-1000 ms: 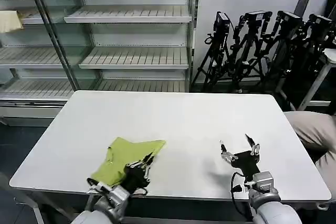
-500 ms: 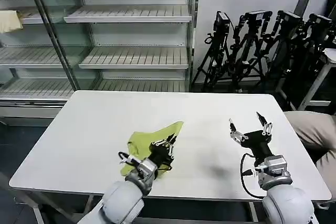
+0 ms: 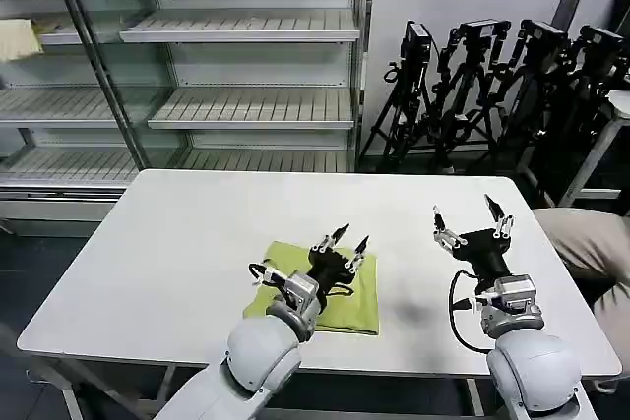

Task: Fold and organize the clothes.

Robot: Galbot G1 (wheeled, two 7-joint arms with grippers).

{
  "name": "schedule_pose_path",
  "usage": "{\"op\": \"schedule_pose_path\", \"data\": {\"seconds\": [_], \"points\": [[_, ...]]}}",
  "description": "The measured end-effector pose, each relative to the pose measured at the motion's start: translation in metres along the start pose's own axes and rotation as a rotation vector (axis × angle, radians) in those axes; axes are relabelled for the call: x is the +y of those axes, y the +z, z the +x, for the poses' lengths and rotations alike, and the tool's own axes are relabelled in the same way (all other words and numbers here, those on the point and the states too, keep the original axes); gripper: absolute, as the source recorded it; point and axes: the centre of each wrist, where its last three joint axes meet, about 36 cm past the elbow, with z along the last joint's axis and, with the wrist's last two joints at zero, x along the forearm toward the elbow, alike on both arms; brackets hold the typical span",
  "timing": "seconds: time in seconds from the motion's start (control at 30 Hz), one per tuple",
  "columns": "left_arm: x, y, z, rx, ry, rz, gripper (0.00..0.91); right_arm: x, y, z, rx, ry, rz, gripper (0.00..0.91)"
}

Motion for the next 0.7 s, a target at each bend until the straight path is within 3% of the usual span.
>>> {"op": "schedule_pose_path", "data": {"seconds": [0.37, 0.5, 0.7], "points": [[0.036, -0.019, 0.019, -0.119, -0.016, 0.055, 0.907, 0.005, 0.004, -0.007, 0.003, -0.021, -0.031, 0.907], [0.067, -0.008, 0.033, -0.120, -0.085, 0.021, 0.907, 0.009, 0.008, -0.009, -0.002, -0.042, -0.047, 0.907], [0.115, 0.026, 0.062, -0.094, -0.219, -0.056, 0.907, 0.017, 0.013, -0.014, -0.007, -0.061, -0.054, 0.907]]}}
